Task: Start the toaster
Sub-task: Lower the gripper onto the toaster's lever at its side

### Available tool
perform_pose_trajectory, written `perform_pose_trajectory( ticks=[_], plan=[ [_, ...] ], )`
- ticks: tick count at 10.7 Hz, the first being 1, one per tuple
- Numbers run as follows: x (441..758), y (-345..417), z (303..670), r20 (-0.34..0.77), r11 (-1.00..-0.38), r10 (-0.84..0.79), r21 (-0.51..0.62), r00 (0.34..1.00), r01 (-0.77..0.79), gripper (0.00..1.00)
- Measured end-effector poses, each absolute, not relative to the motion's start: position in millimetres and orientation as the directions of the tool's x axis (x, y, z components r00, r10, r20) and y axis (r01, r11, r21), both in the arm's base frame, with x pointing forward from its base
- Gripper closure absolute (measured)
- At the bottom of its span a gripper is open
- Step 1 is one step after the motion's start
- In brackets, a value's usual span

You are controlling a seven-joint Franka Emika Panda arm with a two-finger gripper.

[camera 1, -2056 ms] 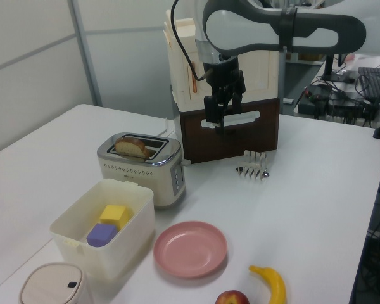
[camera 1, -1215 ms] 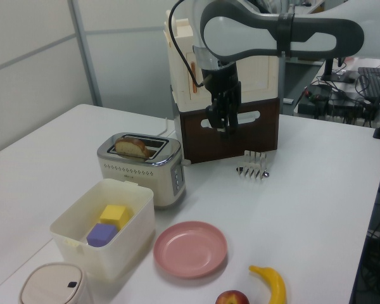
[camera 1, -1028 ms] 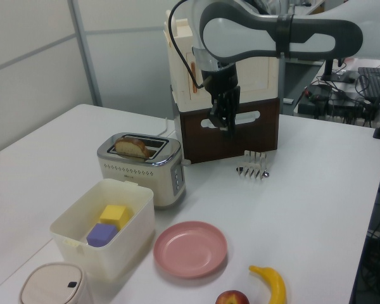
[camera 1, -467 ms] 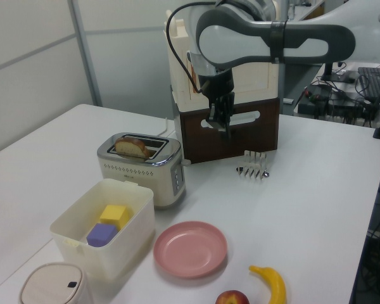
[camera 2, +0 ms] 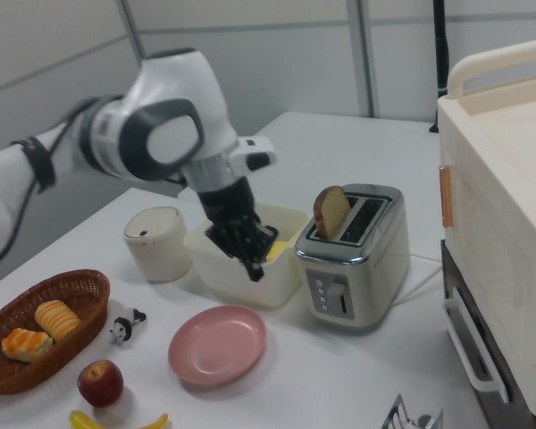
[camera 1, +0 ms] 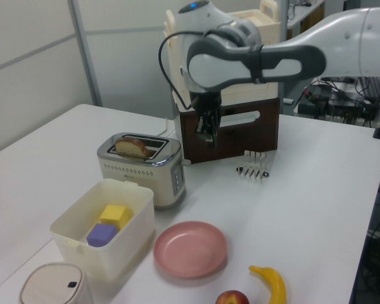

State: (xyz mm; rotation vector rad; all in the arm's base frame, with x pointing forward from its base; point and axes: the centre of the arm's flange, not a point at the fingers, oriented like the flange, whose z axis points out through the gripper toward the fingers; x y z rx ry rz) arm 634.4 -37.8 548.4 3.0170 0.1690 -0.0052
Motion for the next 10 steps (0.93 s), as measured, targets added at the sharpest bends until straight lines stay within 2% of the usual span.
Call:
perform_pose_trajectory(
  ticks=[5, 7, 10],
  plan=[
    [684, -76, 487, 0.137, -0.988, 0.097, 0.133, 0.986, 0.078, 0.99],
    [694, -89, 472, 0.179, -0.989, 0.087, 0.137, 0.98, 0.063, 0.99],
    [699, -96, 458, 0.186, -0.99, 0.077, 0.131, 0.98, 0.053, 0.99]
  ],
)
